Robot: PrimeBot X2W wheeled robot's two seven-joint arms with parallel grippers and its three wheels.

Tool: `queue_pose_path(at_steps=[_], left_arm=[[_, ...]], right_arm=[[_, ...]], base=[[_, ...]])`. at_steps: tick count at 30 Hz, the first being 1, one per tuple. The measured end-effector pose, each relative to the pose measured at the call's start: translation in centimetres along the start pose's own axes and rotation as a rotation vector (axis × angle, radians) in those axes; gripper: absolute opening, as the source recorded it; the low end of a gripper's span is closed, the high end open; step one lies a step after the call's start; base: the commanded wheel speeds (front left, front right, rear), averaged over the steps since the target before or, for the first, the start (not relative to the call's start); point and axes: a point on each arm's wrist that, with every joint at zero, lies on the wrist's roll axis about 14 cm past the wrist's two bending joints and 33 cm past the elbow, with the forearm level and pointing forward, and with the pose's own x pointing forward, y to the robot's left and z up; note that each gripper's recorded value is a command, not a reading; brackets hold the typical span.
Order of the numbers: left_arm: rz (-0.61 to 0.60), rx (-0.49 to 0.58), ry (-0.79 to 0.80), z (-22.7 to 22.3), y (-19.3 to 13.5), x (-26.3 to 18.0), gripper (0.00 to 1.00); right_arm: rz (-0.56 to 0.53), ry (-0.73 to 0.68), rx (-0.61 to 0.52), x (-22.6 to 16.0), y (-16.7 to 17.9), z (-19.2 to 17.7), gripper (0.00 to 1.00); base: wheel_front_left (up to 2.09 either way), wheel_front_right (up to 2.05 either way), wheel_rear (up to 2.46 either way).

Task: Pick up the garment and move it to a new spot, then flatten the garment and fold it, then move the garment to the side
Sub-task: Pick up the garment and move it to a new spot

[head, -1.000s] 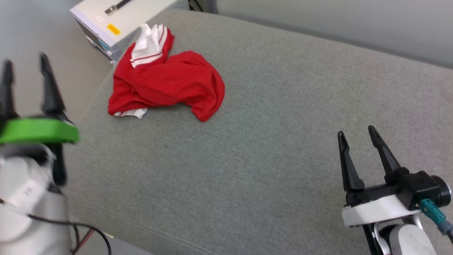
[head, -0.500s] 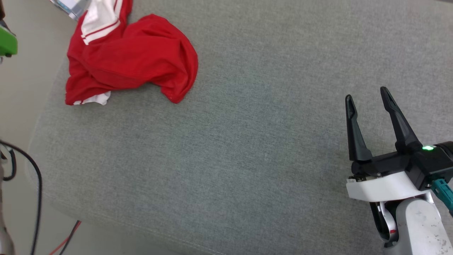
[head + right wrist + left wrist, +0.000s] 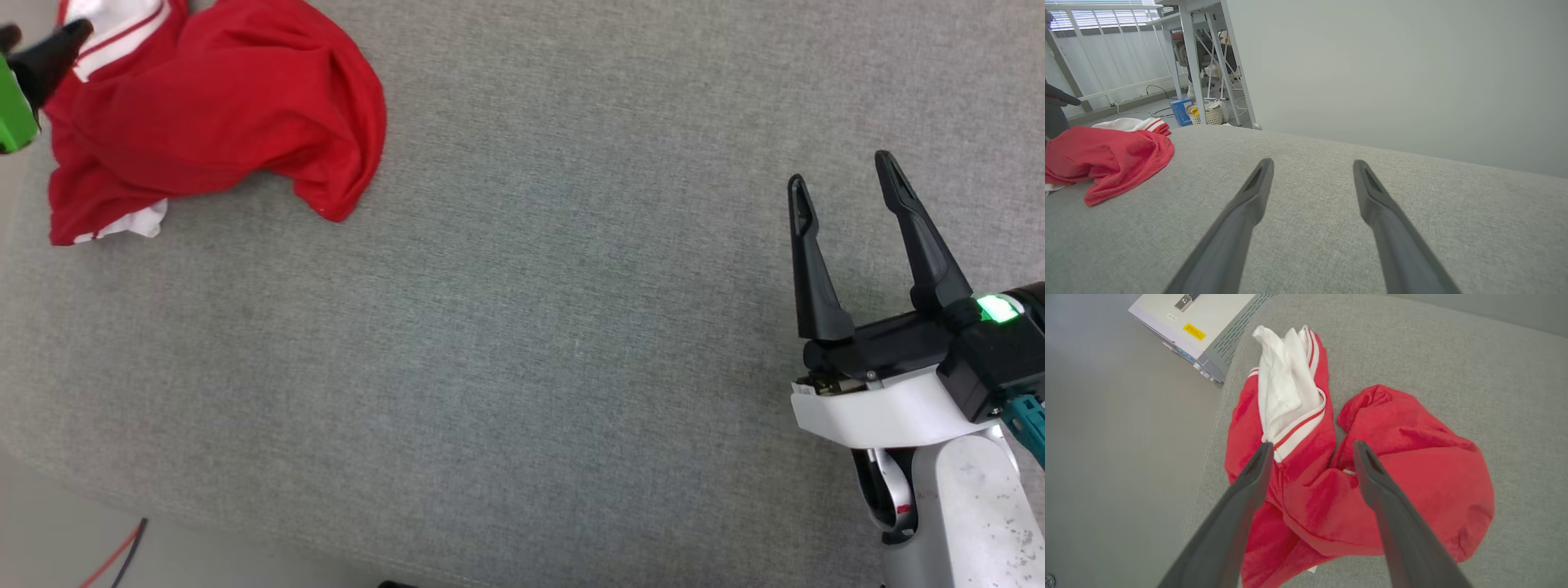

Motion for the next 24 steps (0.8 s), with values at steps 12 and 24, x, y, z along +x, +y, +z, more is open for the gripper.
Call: queue_pose_path(at_steps=[12, 24], left_arm=[[0.023, -0.017, 0.378, -10.9, -0.4, 6.1, 1.0], [0.019, 0.046, 0.295, -9.8, -0.8, 6.2, 0.0]], right_arm=[[-0.035, 0.047, -0.008, -0.3, -2.1, -2.8, 1.0], [-0.025, 0.036, -0.017, -0.2, -1.8, -2.0, 1.0]], base=[[0.0, 0.0, 0.0], [0.0, 0.0, 0.0]])
